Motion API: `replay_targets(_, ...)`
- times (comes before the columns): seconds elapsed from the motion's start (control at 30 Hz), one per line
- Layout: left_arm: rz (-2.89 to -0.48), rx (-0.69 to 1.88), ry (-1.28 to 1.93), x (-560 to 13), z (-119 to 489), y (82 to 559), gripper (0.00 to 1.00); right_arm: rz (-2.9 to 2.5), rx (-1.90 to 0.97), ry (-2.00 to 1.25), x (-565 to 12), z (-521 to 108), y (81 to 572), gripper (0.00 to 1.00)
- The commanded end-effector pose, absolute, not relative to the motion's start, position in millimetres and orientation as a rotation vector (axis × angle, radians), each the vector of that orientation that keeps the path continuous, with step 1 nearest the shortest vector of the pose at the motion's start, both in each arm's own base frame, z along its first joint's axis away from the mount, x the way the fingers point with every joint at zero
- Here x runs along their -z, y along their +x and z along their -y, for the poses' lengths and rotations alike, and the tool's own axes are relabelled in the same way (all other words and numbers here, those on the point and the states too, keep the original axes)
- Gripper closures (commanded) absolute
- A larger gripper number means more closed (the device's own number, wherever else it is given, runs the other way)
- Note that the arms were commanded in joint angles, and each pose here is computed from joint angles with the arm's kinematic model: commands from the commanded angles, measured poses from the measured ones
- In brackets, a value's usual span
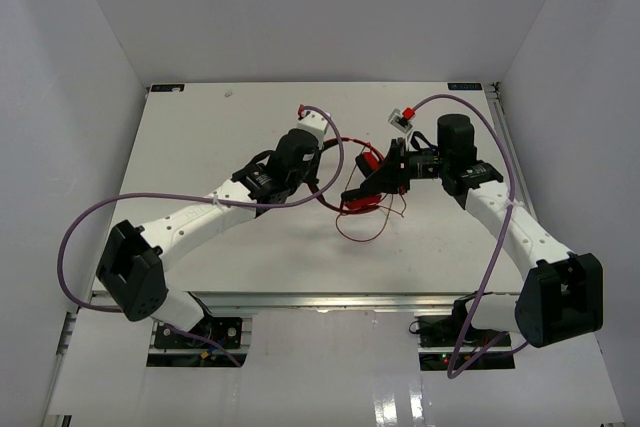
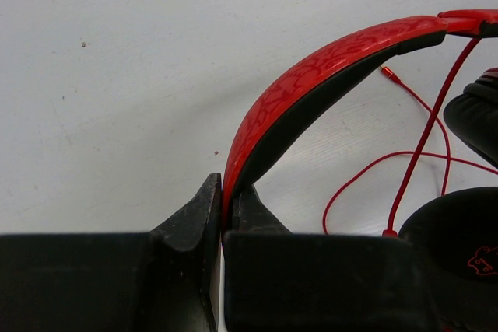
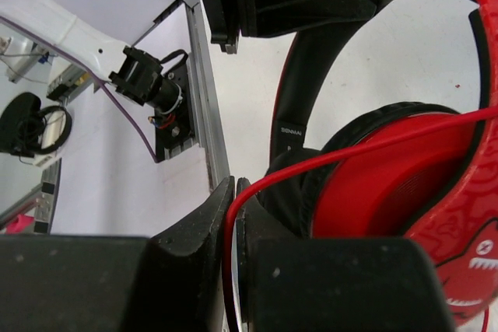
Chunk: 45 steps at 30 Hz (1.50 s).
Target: Wrap the headphones
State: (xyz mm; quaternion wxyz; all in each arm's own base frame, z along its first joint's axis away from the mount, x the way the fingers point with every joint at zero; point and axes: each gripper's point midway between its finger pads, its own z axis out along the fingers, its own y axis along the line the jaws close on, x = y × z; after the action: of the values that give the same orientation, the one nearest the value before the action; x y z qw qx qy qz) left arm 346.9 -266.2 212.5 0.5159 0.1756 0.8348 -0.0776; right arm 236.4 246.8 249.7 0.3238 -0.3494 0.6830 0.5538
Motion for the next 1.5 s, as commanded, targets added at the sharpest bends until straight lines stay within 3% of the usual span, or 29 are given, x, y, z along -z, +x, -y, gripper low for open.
replay_targets(0.0,-1.956,0.284,0.161,-235.4,275.5,360.9,1.0,-1.734,-1.491,-0.896,-268.6,-246.2,231.8,0.9)
replay_targets(0.37,-1.95,0.383,0.016,-235.1,294.4,364.8,1.0,-1.761,-1.412,-0.849,-260.9,-240.7,246.8,0.87)
replay_targets(0.73,-1.953,0.412,-0.015,-221.7,313.9,363.1,1.0,-1.806,-1.401,-0.81,-254.0,-235.3,250.2,0.77)
replay_targets(1.13,-1.909,0.457,-0.091,-253.3,327.5,377.2,1.0,-1.816,-1.385,-0.825,-239.9,-233.1,239.2,0.68)
replay_targets(1.47,-1.905,0.53,-0.181,-272.1,337.0,381.6,1.0,-1.783,-1.374,-0.868,-237.9,-232.6,229.0,0.71)
